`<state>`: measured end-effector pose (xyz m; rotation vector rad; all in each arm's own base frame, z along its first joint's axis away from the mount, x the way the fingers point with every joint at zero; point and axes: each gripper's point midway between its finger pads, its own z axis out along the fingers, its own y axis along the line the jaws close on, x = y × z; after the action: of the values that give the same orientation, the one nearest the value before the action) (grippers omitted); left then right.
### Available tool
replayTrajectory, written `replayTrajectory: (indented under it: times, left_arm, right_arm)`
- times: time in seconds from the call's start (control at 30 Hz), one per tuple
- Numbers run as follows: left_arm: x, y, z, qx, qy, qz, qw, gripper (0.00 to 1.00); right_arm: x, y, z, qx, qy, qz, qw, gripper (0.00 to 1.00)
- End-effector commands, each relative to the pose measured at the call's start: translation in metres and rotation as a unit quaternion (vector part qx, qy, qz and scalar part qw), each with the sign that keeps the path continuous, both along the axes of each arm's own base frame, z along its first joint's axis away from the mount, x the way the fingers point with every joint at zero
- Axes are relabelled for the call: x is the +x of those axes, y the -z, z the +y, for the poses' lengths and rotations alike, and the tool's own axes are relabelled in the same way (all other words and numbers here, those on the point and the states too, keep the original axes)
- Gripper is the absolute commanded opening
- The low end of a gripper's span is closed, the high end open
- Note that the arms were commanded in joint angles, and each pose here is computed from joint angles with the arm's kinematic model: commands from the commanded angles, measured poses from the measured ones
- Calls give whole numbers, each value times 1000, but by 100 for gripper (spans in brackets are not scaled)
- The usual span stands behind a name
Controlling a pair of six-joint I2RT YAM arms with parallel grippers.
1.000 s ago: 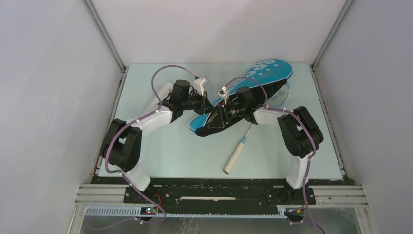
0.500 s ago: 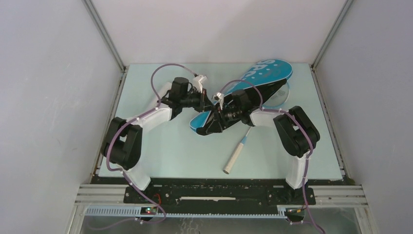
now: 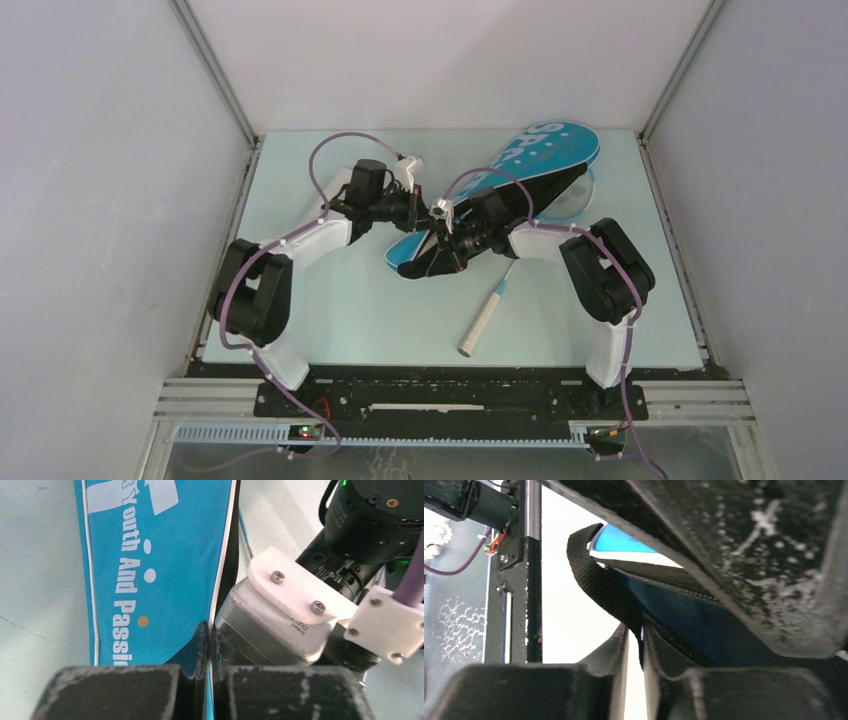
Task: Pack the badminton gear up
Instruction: Adjust the racket in the racket bag.
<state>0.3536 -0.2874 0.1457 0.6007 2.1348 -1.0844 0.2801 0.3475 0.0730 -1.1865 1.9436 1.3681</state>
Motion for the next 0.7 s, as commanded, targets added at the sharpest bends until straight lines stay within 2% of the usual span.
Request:
replayTrajectory:
  times: [0.0, 0.13, 0.4, 0.57, 0.67]
  left_arm:
    - [21, -28, -7, -6, 3, -77, 997, 0]
    - [27, -24, 0, 13, -14, -88, 996, 0]
    - [43, -21, 17, 54, -65, -114, 990, 0]
    - [51, -29, 21, 42, -88, -112, 989, 0]
    - [51, -36, 19, 34, -89, -114, 989, 0]
  right_arm:
    - [-10, -38, 15, 28, -38, -29, 998, 15]
    - [-23, -47, 10, 16, -45, -15, 999, 0]
    - [-47, -57, -4, -18, -50, 0, 999, 0]
    - [-74, -24, -14, -55, -68, 31, 996, 0]
    - [-77, 2, -19, -83, -65, 53, 993, 2]
